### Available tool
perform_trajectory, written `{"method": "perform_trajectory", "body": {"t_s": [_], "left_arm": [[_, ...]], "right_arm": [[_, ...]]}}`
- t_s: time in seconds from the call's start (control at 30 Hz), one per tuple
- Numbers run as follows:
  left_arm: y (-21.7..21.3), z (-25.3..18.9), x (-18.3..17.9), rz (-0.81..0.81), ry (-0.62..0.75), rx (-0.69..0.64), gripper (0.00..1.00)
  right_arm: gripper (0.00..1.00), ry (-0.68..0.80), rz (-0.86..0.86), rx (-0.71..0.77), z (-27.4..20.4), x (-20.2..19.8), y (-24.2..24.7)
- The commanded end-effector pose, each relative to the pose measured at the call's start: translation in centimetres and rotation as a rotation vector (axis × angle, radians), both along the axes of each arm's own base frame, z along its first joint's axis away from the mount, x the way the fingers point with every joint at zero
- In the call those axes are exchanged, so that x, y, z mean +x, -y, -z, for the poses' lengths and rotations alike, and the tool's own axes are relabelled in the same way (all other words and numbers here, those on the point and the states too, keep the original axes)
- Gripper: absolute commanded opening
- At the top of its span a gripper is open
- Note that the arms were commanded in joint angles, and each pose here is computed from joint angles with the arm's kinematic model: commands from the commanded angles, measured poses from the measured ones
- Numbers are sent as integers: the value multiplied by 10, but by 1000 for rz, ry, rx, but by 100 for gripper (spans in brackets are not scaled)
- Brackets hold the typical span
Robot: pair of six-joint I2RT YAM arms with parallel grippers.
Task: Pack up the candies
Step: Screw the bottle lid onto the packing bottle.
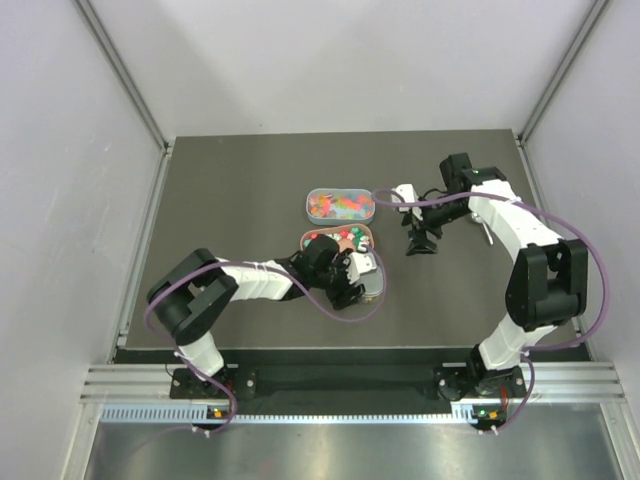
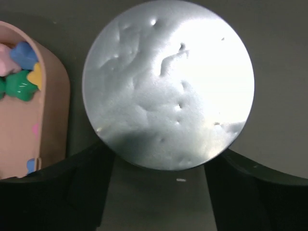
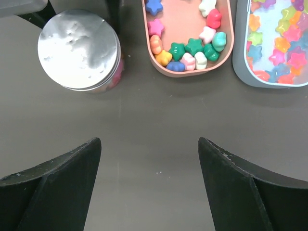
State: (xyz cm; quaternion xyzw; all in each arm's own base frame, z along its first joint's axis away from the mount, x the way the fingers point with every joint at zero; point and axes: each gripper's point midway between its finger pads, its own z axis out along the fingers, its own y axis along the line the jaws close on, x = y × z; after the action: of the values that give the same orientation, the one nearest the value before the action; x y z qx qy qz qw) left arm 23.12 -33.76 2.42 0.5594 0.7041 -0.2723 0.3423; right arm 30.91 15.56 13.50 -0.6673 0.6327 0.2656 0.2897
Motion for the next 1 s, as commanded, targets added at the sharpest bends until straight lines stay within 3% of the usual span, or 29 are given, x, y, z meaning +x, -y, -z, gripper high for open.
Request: {"method": "perform_trajectory", "body": {"t_s": [0.0,0.03,0.1,0.2,0.47,0.7,0.97], "left_arm": [[7,-22,6,-69,41,-123,79],[5,-21,0,-76,41,-139,93],[4,-17,-13,-92,79,-152,99],[8,-3,-24,-120,45,-127,99],[2,39,-12,-234,80,-89,98],[-16,58,-9,-313,97,-62,94],[-14,59,-16,-278,84,-73,87]], "right_arm": [[81,23,-12,31,-15,-6,3],[81,17,-13,33,-14,-7,2],[82,10,-15,46,-13,-6,1],[82,-5,-15,58,-11,-4,-2],[82,1,-83,50,-7,-6,-6],[81,14,-318,36,1,-31,-13],[81,2,-510,78,9,-52,-41]]}}
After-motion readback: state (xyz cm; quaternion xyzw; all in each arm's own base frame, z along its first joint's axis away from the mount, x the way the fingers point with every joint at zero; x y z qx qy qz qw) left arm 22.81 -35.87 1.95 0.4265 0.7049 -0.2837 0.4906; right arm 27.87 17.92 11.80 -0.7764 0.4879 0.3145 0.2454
